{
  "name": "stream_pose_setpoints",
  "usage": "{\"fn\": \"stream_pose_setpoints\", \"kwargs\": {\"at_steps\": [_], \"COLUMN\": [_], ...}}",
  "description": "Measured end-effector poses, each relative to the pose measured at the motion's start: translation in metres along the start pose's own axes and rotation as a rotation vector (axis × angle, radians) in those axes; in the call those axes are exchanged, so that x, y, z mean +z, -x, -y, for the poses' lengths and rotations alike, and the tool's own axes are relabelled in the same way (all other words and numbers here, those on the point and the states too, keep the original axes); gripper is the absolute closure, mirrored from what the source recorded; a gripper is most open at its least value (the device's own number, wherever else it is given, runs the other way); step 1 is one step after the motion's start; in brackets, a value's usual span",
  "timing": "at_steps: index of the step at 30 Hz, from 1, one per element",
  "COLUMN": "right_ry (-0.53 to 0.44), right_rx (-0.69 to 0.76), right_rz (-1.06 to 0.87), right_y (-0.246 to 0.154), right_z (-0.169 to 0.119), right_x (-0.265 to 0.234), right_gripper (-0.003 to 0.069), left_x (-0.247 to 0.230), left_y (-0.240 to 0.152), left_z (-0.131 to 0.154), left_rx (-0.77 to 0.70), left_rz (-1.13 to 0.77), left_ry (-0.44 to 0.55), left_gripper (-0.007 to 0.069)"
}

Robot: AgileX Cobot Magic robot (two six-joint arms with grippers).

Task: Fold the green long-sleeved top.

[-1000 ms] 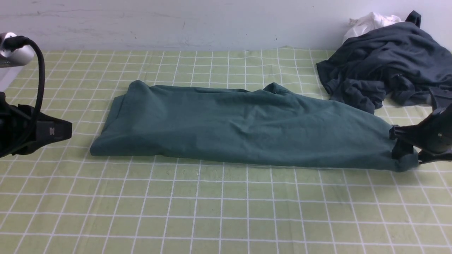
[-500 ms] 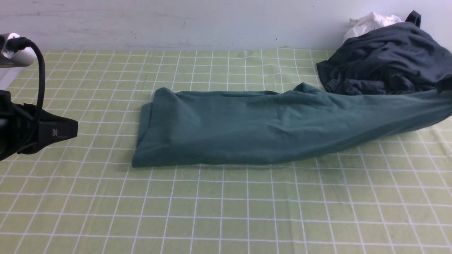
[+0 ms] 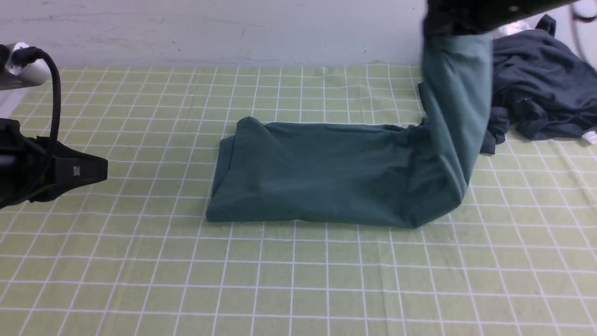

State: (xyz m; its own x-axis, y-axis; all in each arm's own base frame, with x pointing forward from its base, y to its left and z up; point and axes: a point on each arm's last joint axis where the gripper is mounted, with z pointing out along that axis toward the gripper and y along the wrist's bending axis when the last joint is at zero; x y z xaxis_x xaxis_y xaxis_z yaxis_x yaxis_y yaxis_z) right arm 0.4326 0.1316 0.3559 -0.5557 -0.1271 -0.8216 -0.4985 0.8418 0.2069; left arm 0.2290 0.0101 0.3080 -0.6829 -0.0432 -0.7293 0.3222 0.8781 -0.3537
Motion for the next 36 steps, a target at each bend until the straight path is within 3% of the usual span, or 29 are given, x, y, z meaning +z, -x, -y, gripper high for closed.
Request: {"fn": "stream_pose_setpoints", "kwargs": {"at_steps": [4,9,10,15,19,24,25,30,33,36], "right_ry": [0.181,0.263,0.281,0.306,0.309,0.306,0.307,0.329,0.361,0.388], "right_rx": [-0.06,-0.107,-0.13,-0.159,-0.168,-0.118,-0.077,-0.058,-0.116,-0.177], "right_rz": [0.001,-0.046,-0.057,-0.035,-0.02,-0.088,-0.126,-0.254,-0.272,-0.209], "right_y": [-0.026,-0.063,-0.074,-0.076,-0.068,-0.079,-0.089,-0.138,-0.148,-0.125], "right_z": [-0.062,-0.102,-0.112,-0.128,-0.127,-0.121,-0.12,-0.133,-0.149,-0.158], "right_x": [0.07,0.13,0.148,0.164,0.16,0.167,0.176,0.211,0.214,0.203], "right_gripper": [0.0634,0.0594,0.0546,0.0368,0.0324,0.0404,0.047,0.0636,0.0666,0.0672], "left_x": [0.001,0.001,0.001,0.001,0.001,0.0,-0.002,-0.03,-0.052,-0.073], "left_y": [0.0,0.0,0.0,0.0,-0.001,0.001,0.003,0.008,0.004,-0.004], "left_z": [-0.001,-0.001,-0.001,0.001,0.002,0.007,0.013,0.048,0.069,0.085], "left_rx": [-0.005,-0.006,-0.006,-0.014,-0.015,-0.013,0.016,0.228,0.383,0.511], "left_rz": [-0.003,-0.002,-0.001,-0.001,-0.008,0.006,0.038,0.183,0.248,0.292], "left_ry": [-0.002,-0.003,-0.003,-0.02,-0.032,-0.087,-0.124,-0.249,-0.233,-0.151], "left_gripper": [0.0629,0.0629,0.0629,0.0629,0.0629,0.0629,0.0629,0.0629,0.0629,0.0629]}}
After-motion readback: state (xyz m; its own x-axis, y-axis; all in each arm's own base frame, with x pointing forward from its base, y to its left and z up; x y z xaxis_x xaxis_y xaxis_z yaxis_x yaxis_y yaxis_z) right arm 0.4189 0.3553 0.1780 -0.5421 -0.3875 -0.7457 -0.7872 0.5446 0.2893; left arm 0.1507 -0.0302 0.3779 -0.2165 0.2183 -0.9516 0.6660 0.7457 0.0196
